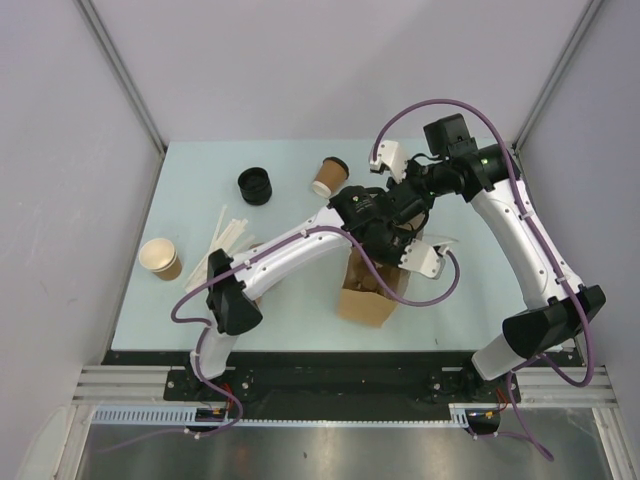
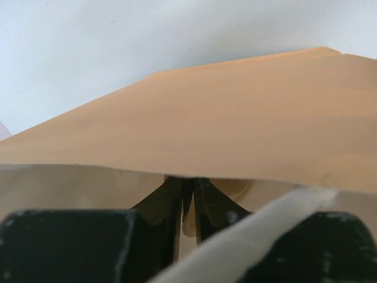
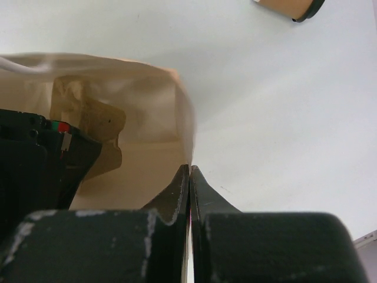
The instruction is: Pack the takeout coffee
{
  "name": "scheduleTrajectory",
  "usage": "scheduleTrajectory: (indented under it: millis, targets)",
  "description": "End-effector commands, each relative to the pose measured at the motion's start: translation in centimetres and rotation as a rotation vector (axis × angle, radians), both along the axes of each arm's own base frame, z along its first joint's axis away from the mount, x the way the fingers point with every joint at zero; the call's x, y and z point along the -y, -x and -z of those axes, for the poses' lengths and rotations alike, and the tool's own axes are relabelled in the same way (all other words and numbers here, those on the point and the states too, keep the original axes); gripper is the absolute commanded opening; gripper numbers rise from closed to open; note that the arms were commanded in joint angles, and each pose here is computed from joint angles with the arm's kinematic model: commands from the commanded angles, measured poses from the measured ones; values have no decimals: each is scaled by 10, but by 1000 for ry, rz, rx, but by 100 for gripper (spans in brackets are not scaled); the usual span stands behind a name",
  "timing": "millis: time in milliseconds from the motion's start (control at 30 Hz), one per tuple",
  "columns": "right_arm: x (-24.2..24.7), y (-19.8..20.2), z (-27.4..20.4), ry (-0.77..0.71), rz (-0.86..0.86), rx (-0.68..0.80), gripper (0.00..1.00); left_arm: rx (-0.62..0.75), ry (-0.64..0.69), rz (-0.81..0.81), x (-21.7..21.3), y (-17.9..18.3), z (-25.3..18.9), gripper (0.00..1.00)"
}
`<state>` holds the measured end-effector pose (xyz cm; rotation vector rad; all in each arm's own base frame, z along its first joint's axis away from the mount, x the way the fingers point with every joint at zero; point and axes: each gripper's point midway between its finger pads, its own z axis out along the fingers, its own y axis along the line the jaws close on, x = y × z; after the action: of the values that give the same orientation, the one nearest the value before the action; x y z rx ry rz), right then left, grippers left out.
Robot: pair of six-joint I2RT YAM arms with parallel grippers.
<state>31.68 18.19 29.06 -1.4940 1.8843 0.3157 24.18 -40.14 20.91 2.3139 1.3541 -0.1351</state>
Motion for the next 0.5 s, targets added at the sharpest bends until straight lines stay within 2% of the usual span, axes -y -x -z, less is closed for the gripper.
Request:
scheduleTrajectory:
  millis: [0, 33, 67, 100, 200, 467]
  targets:
    - [-4, 9, -16, -34, -35, 43, 0, 6, 4, -56, -4, -18, 7, 23]
    - [-4, 8, -15, -32, -36, 41, 0, 17, 17, -56, -2, -20, 3, 33]
    - [-3, 8, -14, -30, -34, 41, 0, 29, 30, -62, -2, -21, -1, 36]
    - [-4, 8, -13, -28, -37, 39, 0, 48, 53, -63, -1, -23, -10, 44]
    - [-4, 8, -10, -25, -37, 31, 0, 65, 101, -66, 3, -24, -27, 55]
    - [-2, 6, -5, -14, -28, 21, 0, 109, 278, -62, 8, -16, -79, 63]
